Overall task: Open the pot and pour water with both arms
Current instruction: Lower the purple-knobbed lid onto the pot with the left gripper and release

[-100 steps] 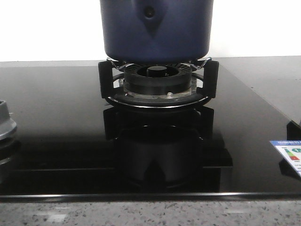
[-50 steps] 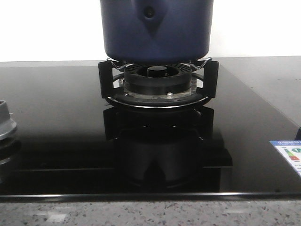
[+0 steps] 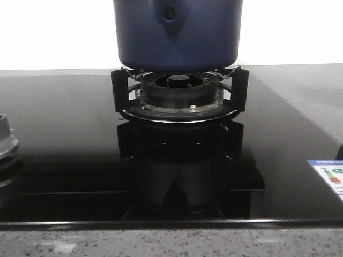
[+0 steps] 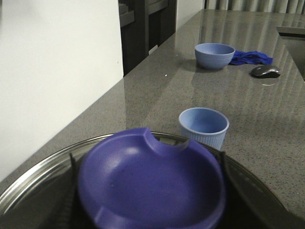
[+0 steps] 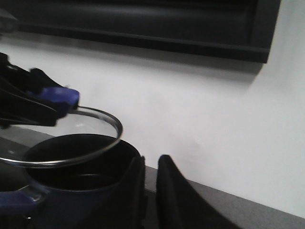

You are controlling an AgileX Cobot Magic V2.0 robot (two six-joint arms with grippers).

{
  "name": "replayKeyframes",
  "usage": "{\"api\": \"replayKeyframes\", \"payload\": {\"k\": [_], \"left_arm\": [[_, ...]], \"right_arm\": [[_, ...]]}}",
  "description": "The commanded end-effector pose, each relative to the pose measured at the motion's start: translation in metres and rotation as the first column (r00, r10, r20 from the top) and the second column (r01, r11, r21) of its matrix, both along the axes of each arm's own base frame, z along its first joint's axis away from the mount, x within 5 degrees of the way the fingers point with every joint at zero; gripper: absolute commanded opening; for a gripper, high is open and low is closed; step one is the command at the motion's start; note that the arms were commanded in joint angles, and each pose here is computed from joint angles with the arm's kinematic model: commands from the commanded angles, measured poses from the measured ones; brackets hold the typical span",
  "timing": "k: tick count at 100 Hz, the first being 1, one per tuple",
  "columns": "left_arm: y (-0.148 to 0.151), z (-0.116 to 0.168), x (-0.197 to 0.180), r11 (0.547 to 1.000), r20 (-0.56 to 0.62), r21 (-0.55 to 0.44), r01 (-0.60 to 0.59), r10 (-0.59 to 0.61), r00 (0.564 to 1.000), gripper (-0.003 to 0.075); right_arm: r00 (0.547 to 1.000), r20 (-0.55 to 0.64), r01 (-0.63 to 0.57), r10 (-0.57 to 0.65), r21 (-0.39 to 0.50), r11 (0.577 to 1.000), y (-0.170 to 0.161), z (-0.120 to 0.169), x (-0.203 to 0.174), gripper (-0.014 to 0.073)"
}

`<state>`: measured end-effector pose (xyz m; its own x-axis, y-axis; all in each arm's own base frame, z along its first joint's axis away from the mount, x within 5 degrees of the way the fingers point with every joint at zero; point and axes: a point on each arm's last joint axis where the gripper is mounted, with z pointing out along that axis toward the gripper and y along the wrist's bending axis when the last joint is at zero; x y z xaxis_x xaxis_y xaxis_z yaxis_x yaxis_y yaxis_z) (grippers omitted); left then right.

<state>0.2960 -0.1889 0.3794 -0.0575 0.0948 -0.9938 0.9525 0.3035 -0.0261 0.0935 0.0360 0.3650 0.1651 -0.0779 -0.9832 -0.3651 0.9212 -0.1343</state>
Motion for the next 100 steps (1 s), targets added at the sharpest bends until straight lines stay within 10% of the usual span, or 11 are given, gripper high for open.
{"api": "replayKeyframes", "payload": {"k": [1, 100], "left_arm": [[-0.001, 0.025, -0.005, 0.993, 0.007, -0.122, -0.002, 0.003, 1.000, 0.0207], [-0.018, -0.009, 0.023, 0.990, -0.061, -0.094, -0.100, 0.095, 0.994, 0.0207]], "right_arm": [[0.999, 0.046, -0.013, 0.013, -0.001, 1.000, 0.000, 0.012, -0.007, -0.0066], [0.990, 0.031, -0.136, 0.137, -0.032, 0.990, 0.010, 0.009, -0.014, -0.0066]]}}
